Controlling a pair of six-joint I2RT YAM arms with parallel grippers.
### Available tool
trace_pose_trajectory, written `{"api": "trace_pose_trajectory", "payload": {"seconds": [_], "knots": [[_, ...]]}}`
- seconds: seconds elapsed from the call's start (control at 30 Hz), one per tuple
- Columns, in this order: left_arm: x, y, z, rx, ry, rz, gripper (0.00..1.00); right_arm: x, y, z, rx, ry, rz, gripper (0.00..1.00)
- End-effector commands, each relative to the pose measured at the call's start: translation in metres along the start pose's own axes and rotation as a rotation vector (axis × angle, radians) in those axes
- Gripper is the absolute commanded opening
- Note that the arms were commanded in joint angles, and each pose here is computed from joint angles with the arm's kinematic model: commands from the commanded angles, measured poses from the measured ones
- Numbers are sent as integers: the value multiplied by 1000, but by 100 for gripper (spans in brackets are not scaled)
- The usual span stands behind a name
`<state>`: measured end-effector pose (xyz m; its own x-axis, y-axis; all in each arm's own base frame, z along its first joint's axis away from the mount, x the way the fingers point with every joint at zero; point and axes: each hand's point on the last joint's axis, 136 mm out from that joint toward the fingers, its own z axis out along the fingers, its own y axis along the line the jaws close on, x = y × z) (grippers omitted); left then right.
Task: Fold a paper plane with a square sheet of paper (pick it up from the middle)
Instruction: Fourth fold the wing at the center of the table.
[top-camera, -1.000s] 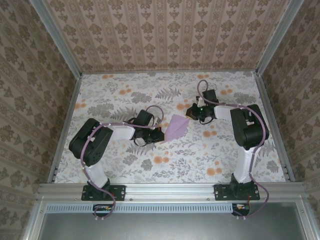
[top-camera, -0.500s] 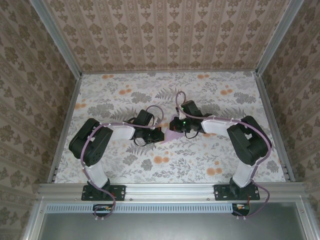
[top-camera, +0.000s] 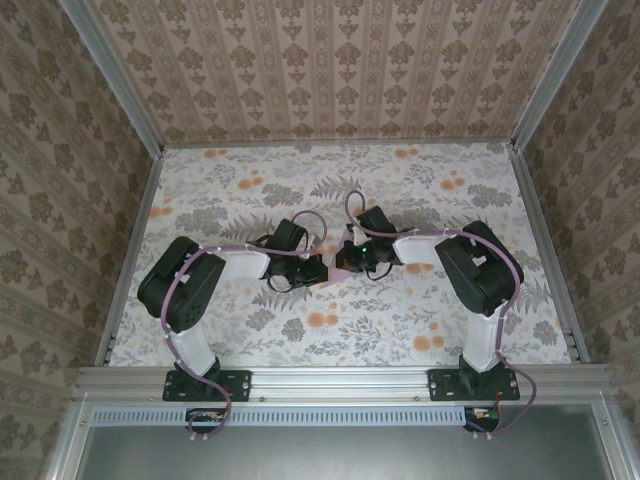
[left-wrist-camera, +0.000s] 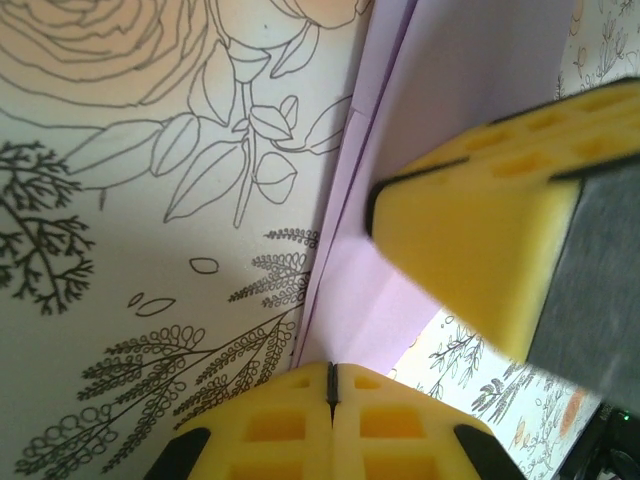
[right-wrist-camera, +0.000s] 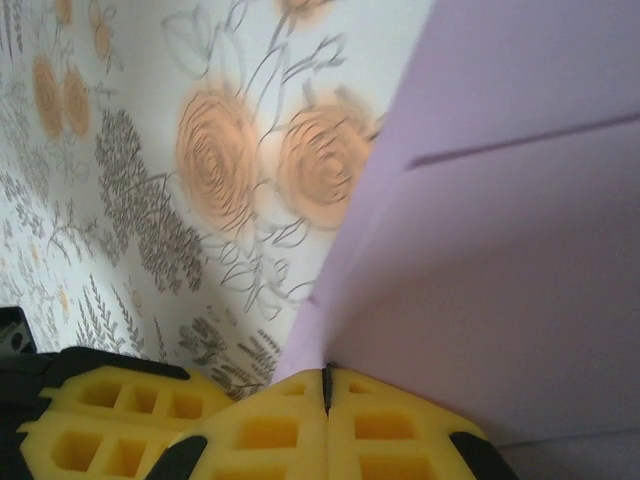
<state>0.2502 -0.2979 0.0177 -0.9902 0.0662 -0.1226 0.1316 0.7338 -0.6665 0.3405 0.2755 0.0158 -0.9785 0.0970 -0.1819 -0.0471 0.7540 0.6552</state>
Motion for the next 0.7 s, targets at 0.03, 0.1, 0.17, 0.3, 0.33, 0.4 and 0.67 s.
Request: {"api": "trace_pose_trajectory", "payload": {"seconds": [0.03,0.1,0.17,0.3,0.33,0.4,0.67], "knots": [[42,58,3,-190,103,-132,0,-42,-75,-19,143,-86,118,0],[43,59,3,-188,103,-133,0,-59,-90,-28,150,-121,152,0],[42,56,3,-177,98,-131,0,-75,-96,-38,139,-160,176,0],[30,44,3,-141,75,-99,0,-96,-90,-63,131,-241,178,0],[25,38,3,-124,67,-83,0,-101,-86,-71,131,-262,171,0],[15,25,0,-88,46,-53,0,-104,-75,-83,121,-286,169,2],[-45,-47,-39,55,-116,107,33,-70,-41,-123,76,-339,217,41]]}}
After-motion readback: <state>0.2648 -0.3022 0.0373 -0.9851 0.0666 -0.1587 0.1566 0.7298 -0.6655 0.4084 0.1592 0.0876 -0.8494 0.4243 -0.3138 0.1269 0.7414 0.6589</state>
